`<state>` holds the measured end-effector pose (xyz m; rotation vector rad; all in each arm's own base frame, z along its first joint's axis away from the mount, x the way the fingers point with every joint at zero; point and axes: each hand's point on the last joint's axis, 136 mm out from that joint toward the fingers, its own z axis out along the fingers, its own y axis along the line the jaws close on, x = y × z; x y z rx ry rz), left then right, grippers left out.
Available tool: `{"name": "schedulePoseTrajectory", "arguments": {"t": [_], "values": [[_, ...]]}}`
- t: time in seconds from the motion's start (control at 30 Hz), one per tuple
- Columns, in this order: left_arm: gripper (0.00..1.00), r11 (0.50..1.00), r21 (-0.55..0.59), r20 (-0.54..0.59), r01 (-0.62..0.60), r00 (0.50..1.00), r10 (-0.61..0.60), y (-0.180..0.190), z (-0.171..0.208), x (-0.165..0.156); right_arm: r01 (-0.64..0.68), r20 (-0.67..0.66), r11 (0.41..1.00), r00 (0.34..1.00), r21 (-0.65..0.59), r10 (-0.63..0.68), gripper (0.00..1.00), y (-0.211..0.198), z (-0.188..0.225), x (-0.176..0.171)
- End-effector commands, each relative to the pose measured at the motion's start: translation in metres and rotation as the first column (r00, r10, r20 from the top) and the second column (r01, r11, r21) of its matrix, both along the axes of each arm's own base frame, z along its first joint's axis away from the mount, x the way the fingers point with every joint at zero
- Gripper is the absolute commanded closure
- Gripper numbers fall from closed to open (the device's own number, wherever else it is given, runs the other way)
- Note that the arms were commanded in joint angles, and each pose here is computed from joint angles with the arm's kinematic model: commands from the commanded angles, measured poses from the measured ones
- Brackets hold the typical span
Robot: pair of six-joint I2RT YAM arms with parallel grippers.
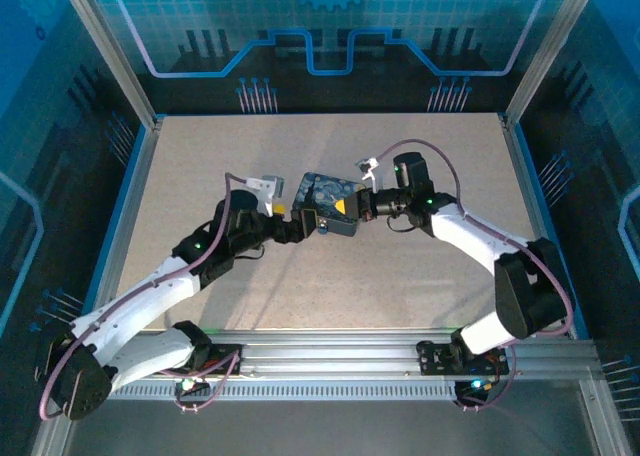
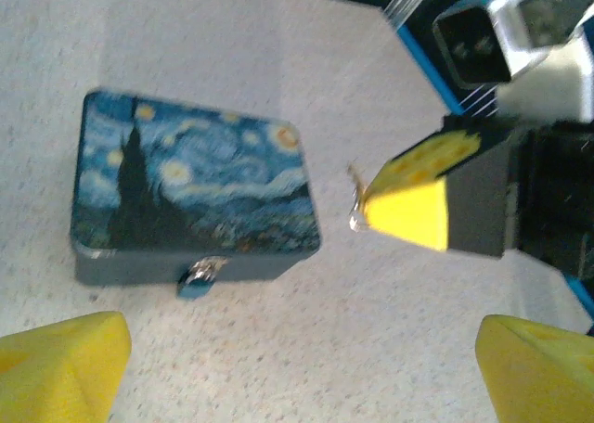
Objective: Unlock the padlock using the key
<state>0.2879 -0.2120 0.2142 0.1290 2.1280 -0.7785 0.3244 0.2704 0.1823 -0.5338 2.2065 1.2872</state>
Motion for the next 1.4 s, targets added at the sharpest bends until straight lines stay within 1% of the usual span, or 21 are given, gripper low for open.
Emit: {"name": "schedulePoseTrajectory", "arguments": {"t": [0.0, 0.13, 0.27, 0.47, 0.67, 0.9, 1.2, 1.37], "values": [[0.03, 0.999, 0.003, -0.057, -0.05, 0.997, 0.05, 0.006, -0.027, 0.006, 0.058, -0.003, 0.997, 0.998, -0.047, -0.058, 1.0, -0.005, -0.011, 0.022], [0.04, 0.999, 0.001, -0.117, -0.032, 0.993, 0.032, 0.0, -0.053, 0.009, 0.084, -0.059, 0.994, 0.994, -0.073, -0.088, 1.0, -0.005, -0.034, 0.04], [0.06, 1.0, 0.0, -0.158, -0.018, 0.987, 0.017, -0.007, -0.075, 0.014, 0.092, -0.082, 0.991, 0.992, -0.094, -0.1, 1.0, -0.002, -0.049, 0.054], [0.1, 1.0, 0.022, -0.179, -0.008, 0.984, 0.012, -0.013, -0.097, 0.023, 0.105, -0.106, 0.987, 0.987, -0.123, -0.119, 1.0, -0.003, -0.067, 0.061], [0.13, 0.999, 0.034, -0.175, 0.003, 0.985, 0.003, -0.018, -0.109, 0.029, 0.096, -0.146, 0.982, 0.982, -0.161, -0.12, 1.0, -0.007, -0.087, 0.056], [0.18, 0.998, 0.055, -0.158, 0.023, 0.987, -0.014, -0.021, -0.117, 0.034, 0.087, -0.21, 0.977, 0.969, -0.195, -0.129, 1.0, -0.013, -0.11, 0.04], [0.24, 0.996, 0.073, -0.136, 0.048, 0.99, -0.037, -0.024, -0.128, 0.036, 0.081, -0.272, 0.98, 0.954, -0.179, -0.128, 1.0, -0.013, -0.12, 0.017], [0.25, 0.996, 0.076, -0.109, 0.051, 0.993, -0.042, -0.023, -0.138, 0.038, 0.076, -0.273, 0.98, 0.954, -0.183, -0.125, 1.0, -0.01, -0.122, 0.011]]}}
